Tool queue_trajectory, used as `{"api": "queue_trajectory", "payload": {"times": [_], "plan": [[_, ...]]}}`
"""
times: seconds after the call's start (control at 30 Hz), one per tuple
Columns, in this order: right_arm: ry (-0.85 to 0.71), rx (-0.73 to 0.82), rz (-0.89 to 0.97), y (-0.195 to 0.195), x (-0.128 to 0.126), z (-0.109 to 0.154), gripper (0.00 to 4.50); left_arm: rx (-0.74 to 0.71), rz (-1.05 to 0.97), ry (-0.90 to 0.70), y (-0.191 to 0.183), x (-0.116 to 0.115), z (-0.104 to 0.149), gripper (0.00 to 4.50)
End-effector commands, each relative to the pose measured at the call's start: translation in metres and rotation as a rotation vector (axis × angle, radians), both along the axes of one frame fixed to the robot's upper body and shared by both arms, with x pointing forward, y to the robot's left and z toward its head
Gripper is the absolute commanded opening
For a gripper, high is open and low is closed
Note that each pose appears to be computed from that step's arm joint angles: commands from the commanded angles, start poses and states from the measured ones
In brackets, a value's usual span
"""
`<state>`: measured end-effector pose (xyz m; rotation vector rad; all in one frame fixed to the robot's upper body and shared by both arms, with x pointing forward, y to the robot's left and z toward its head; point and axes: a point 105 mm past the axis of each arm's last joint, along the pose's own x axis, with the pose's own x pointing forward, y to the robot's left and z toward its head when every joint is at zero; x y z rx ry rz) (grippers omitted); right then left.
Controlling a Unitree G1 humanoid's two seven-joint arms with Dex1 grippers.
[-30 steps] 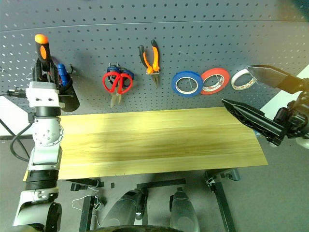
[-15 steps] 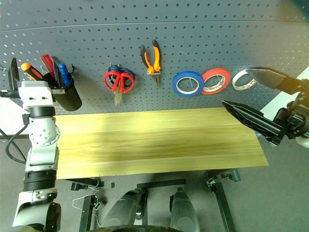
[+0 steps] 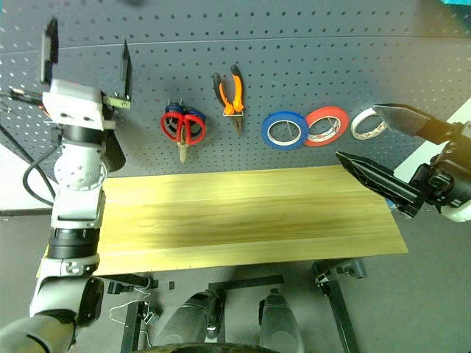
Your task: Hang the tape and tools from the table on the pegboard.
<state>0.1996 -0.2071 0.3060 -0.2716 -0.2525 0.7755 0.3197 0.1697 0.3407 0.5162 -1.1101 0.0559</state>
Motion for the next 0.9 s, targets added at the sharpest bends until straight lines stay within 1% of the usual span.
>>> {"api": "queue_trajectory", "payload": {"times": [0.03,0.1,0.2,0.3,0.37,0.5,0.6,0.7,0.83,0.9], "plan": [[-0.071,-0.014,-0.013,0.003,-0.005,0.004,4.5,0.012,-0.096,-0.078,-0.014,-0.011,0.019,4.45],[-0.081,-0.009,-0.02,0.003,-0.006,0.003,4.5,0.032,-0.161,-0.075,-0.024,-0.011,0.021,4.45],[-0.085,-0.002,-0.031,0.005,-0.006,-0.003,4.5,0.088,-0.282,-0.022,-0.044,-0.007,0.015,4.45],[-0.071,0.004,-0.051,0.008,-0.005,-0.014,4.5,0.116,-0.384,0.094,-0.059,0.003,0.0,4.45],[-0.058,0.021,-0.07,0.011,-0.004,-0.021,4.5,0.143,-0.467,0.206,-0.071,0.007,-0.02,4.45],[-0.033,0.058,-0.138,0.014,0.002,-0.041,4.5,0.131,-0.581,0.429,-0.083,0.012,-0.064,4.45],[-0.001,0.137,-0.25,0.01,0.007,-0.061,4.5,0.132,-0.599,0.591,-0.082,0.015,-0.103,4.45],[0.046,0.217,-0.327,0.01,0.006,-0.083,4.5,0.117,-0.58,0.73,-0.075,0.022,-0.14,4.45],[0.117,0.287,-0.467,0.003,0.0,-0.117,4.5,0.109,-0.594,0.925,-0.07,0.02,-0.199,4.45],[0.144,0.319,-0.526,-0.001,-0.002,-0.132,4.5,0.128,-0.588,0.982,-0.068,0.017,-0.221,4.45]]}}
